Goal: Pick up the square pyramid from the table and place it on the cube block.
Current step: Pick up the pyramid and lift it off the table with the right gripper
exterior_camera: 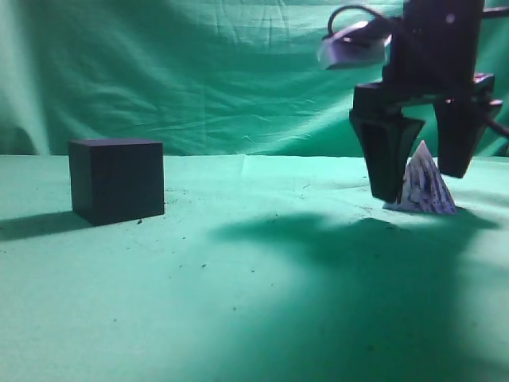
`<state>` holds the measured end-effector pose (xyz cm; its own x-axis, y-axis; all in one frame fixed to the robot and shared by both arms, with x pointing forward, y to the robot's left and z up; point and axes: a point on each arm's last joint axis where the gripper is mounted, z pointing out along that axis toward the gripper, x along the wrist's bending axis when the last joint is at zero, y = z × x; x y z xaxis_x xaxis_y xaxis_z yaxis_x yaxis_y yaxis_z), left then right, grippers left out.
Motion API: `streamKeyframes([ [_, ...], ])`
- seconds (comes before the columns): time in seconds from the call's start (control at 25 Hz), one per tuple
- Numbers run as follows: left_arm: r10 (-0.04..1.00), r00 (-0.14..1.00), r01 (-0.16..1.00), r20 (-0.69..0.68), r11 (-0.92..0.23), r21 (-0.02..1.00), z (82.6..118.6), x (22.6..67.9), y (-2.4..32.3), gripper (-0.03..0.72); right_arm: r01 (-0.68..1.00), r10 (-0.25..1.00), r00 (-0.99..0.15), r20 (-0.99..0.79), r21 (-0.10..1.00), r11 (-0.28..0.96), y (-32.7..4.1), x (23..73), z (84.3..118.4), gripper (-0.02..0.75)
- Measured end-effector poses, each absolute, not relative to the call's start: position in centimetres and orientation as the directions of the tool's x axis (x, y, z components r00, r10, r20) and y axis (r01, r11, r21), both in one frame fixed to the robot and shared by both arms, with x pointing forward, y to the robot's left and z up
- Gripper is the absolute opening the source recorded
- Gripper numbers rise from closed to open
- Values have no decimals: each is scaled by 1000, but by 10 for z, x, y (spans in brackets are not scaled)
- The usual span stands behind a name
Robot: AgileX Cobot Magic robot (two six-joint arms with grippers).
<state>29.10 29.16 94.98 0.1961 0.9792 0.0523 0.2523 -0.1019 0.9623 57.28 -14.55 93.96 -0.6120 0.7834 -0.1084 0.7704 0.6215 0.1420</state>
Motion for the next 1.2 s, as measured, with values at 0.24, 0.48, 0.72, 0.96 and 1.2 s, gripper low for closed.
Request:
streamKeyframes([
  [0.24, 979, 196, 252, 52, -102, 962, 950, 291, 292, 0, 769, 783, -612, -109, 149, 622, -144, 576, 936, 582],
  [0.48, 979, 196, 252, 52, -102, 962, 950, 291, 292, 0, 764, 774, -623, -117, 126, 633, -143, 576, 935, 417],
  [0.72, 979, 196, 252, 52, -102, 962, 950, 291, 292, 0, 759, 767, -629, -126, 114, 641, -143, 576, 937, 369],
  [0.96, 979, 196, 252, 52, -102, 962, 950, 291, 292, 0, 755, 767, -625, -143, 139, 641, -140, 589, 959, 369],
  [1.2, 979, 196, 253, 51, -101, 962, 950, 291, 292, 0, 761, 809, -586, -47, 310, 570, -122, 594, 1036, 348],
])
